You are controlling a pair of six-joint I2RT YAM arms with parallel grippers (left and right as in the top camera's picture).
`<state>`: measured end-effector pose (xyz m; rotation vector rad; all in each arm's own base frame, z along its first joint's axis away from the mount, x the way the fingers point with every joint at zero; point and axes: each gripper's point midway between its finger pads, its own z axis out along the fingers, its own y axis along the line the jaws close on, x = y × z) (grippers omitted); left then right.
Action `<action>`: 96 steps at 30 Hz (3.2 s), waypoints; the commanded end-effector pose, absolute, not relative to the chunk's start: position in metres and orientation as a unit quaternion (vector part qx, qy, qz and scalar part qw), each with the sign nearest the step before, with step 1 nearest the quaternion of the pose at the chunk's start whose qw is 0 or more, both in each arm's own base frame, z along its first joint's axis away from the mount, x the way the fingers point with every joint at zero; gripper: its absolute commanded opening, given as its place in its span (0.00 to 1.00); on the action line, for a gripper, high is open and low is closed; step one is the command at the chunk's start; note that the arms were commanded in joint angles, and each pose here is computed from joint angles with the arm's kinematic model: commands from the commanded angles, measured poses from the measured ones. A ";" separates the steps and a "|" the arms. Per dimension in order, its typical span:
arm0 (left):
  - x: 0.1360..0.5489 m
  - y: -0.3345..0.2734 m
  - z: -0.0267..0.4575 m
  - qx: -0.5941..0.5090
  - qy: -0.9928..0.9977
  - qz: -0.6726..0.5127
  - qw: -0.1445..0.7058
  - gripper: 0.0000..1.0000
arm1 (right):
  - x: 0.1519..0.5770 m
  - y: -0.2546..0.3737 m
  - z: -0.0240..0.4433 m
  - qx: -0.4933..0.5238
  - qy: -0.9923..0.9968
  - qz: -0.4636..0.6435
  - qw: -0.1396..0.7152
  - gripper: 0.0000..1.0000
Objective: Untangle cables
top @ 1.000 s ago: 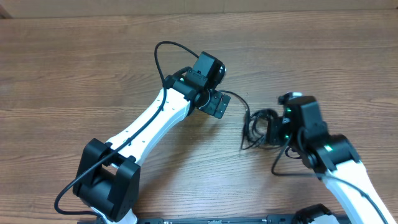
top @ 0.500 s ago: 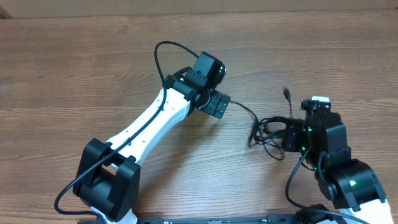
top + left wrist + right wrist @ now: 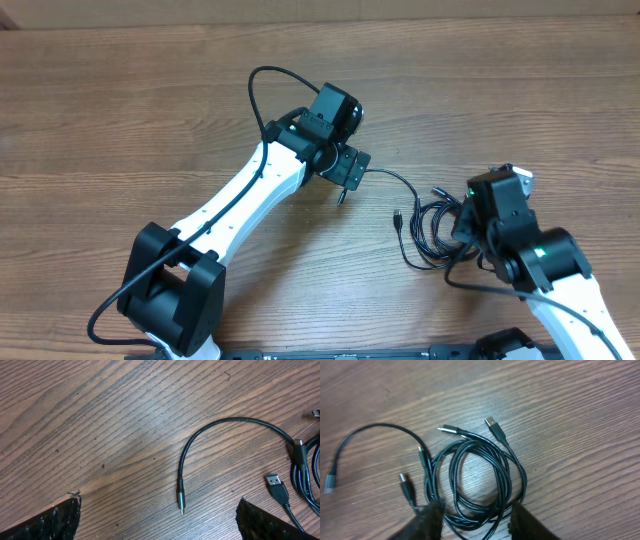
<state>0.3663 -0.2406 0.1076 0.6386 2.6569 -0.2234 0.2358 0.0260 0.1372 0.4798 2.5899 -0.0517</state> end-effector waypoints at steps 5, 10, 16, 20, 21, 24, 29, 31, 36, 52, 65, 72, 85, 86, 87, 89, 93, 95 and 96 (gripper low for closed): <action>0.369 -0.241 0.107 0.224 0.951 -0.084 0.198 0.99 | 0.247 0.027 0.123 0.192 0.955 -0.039 0.224 0.50; 0.369 -0.241 0.107 0.224 0.951 -0.084 0.198 1.00 | 0.250 0.028 0.107 0.189 0.960 -0.052 0.198 0.50; 0.369 -0.241 0.107 0.224 0.951 -0.084 0.198 1.00 | 0.249 0.028 0.087 0.184 0.967 -0.072 0.162 0.45; 0.369 -0.241 0.107 0.224 0.951 -0.084 0.198 0.99 | 0.248 0.027 0.077 0.182 0.969 -0.084 0.143 0.44; 0.369 -0.241 0.107 0.224 0.951 -0.084 0.198 0.99 | 0.248 0.026 0.074 0.181 0.970 -0.088 0.139 0.44; 0.369 -0.241 0.107 0.224 0.951 -0.084 0.198 0.99 | 0.247 0.024 0.069 0.180 0.970 -0.098 0.130 0.47; 0.369 -0.241 0.107 0.224 0.951 -0.084 0.198 1.00 | 0.246 0.021 0.068 0.179 0.970 -0.107 0.128 0.57; 0.369 -0.241 0.107 0.224 0.951 -0.084 0.198 1.00 | 0.245 0.019 0.067 0.180 0.969 -0.113 0.128 0.60; 0.369 -0.241 0.107 0.224 0.951 -0.084 0.198 1.00 | 0.237 0.013 0.058 0.185 0.968 -0.121 0.117 0.62; 0.369 -0.241 0.107 0.224 0.951 -0.084 0.198 1.00 | 0.233 0.018 0.031 0.187 0.970 -0.097 0.123 0.56; 0.369 -0.241 0.107 0.224 0.951 -0.084 0.198 0.99 | 0.226 0.018 0.007 0.189 0.970 -0.086 0.131 0.61; 0.369 -0.241 0.107 0.224 0.951 -0.084 0.198 1.00 | 0.233 0.028 0.005 0.189 0.971 -0.054 0.139 0.49; 0.369 -0.241 0.107 0.224 0.951 -0.084 0.198 0.99 | 0.252 0.042 0.009 0.190 0.967 -0.013 0.169 0.04; 0.369 -0.241 0.107 0.224 0.951 -0.084 0.198 1.00 | 0.254 0.043 0.011 0.190 0.967 -0.012 0.172 0.04; 0.369 -0.241 0.107 0.224 0.951 -0.084 0.198 1.00 | 0.256 0.043 0.013 0.189 0.966 -0.010 0.175 0.04; 0.369 -0.241 0.107 0.224 0.951 -0.084 0.198 1.00 | 0.264 0.047 0.021 0.180 0.966 -0.002 0.184 0.04; 0.368 -0.242 0.107 0.225 0.951 -0.084 0.198 1.00 | 0.282 0.063 0.047 0.149 0.965 0.038 0.211 0.04; 0.368 -0.242 0.107 0.225 0.951 -0.084 0.198 0.99 | 0.291 0.068 0.062 0.144 0.961 0.052 0.228 0.04; 0.369 -0.242 0.107 0.224 0.951 -0.084 0.198 1.00 | 0.296 0.073 0.074 0.134 0.959 0.066 0.240 0.04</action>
